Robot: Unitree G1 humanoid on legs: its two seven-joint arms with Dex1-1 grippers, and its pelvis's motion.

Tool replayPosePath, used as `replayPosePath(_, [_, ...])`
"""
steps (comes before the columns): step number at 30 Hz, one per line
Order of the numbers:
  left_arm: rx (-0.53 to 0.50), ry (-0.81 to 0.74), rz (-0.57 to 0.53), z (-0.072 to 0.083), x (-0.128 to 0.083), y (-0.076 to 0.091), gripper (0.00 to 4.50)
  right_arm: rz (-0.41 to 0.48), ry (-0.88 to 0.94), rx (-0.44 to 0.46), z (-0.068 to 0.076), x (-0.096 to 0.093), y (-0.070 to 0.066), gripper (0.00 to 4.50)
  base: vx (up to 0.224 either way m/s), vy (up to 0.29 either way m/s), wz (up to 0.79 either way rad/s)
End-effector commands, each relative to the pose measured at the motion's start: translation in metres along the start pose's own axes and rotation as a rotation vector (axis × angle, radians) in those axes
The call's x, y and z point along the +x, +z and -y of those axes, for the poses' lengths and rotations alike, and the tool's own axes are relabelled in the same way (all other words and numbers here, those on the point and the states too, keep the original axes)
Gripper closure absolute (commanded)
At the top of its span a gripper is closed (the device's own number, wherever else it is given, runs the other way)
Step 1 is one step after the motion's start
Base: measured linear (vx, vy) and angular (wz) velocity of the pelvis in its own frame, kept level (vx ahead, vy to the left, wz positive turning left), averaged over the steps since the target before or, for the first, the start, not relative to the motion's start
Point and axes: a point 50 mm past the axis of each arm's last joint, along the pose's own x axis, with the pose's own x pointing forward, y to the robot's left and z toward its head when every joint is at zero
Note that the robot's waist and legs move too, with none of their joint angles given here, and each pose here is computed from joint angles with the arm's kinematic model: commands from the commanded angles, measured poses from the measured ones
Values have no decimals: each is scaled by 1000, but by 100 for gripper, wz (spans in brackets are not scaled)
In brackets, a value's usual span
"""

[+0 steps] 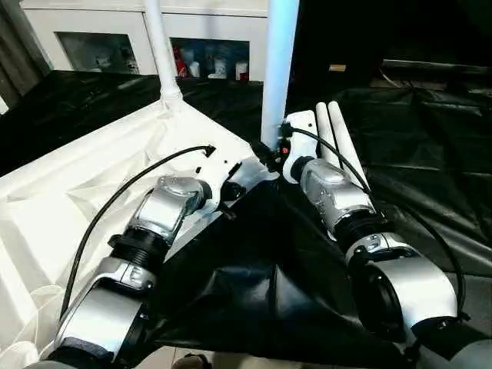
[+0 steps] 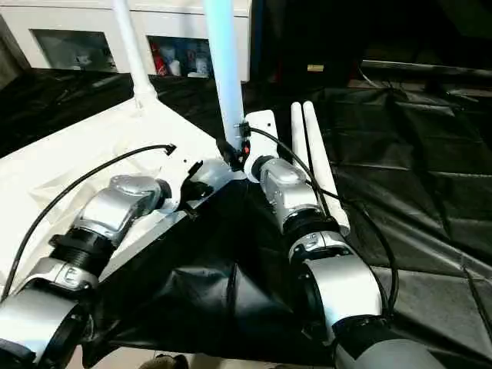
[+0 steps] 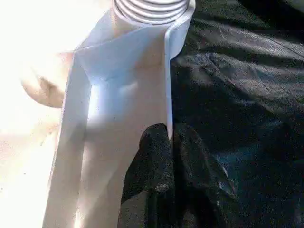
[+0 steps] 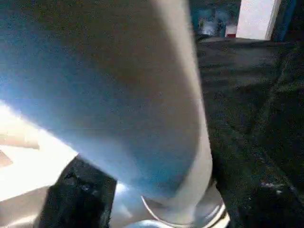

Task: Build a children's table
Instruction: Pick table leg

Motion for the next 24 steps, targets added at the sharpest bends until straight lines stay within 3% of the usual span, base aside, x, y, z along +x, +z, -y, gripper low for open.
replayPosePath(1, [82,-88,57,9,-2,12,450,-186,105,60,-11,-3,-36,199,0,0,0])
replayPosePath(5, [92,-134,67,11,-7,10,450,-220,159,36,-3,-8,-36,231,0,0,0])
replayPosePath(9, [126,-180,64,12,-14,7,450,-266,231,1,7,-16,-35,236,0,0,0])
replayPosePath(14, [217,-301,102,16,-28,5,450,-363,428,-79,22,-34,-36,246,0,0,0])
replayPosePath(17, [247,-409,111,22,-38,3,450,-396,591,-110,23,-45,-36,251,0,0,0])
replayPosePath(24, [310,-460,101,20,-46,0,450,-463,769,-165,24,-63,-39,251,0,0,0])
